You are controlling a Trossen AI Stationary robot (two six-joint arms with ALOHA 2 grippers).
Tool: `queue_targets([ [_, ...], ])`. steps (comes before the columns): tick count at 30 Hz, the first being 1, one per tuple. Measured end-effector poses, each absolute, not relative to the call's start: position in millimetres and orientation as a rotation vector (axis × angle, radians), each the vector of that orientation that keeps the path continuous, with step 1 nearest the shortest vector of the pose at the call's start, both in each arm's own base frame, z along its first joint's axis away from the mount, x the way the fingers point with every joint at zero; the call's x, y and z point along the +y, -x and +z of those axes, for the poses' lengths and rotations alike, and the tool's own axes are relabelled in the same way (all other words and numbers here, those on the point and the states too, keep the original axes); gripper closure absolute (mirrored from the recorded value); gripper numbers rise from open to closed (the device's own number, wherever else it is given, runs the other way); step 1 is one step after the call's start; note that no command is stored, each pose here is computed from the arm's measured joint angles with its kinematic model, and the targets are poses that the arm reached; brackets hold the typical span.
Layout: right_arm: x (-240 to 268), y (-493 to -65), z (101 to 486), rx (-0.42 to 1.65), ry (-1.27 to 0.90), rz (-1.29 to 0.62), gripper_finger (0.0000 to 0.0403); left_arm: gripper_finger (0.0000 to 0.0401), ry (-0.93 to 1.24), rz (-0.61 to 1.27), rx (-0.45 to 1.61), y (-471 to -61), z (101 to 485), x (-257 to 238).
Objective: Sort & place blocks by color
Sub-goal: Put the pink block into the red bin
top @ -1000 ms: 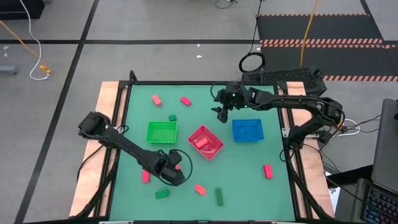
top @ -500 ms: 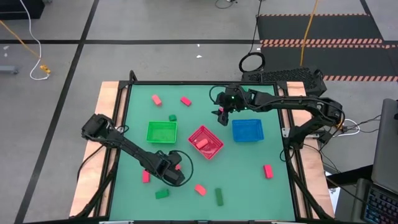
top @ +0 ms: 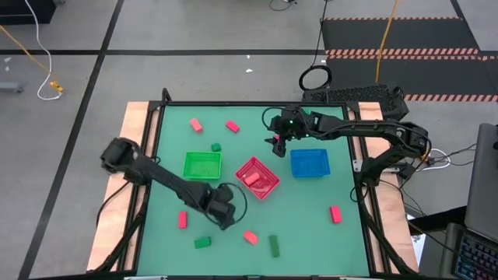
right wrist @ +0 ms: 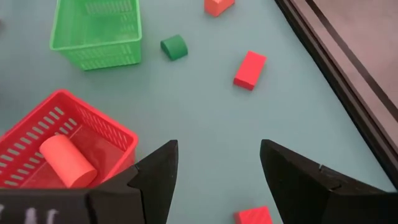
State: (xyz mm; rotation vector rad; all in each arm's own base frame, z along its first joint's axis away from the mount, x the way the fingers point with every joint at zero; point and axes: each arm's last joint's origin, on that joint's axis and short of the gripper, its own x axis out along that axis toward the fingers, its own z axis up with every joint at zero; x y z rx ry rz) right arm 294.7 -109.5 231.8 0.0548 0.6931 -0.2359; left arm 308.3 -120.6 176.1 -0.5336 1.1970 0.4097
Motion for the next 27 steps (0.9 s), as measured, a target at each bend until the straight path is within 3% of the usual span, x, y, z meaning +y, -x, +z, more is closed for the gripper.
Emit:
queue_targets([
  [8,-110,-287,240,0.694,-0.044,-0.242,0.0181,0.0277,0.331,0.349,0.848,-324,272,-76],
  [12,-107,-279,254,0.652,-0.057,-0.253,0.0181,0.0276,0.234,0.388,0.778,-330,288,-49],
  [17,-102,-267,271,0.603,-0.077,-0.267,0.0181,0.0270,0.190,0.416,0.739,-344,285,-21],
  [27,-95,-238,281,0.513,-0.098,-0.417,0.0181,0.0267,0.225,0.410,0.884,-380,220,0],
])
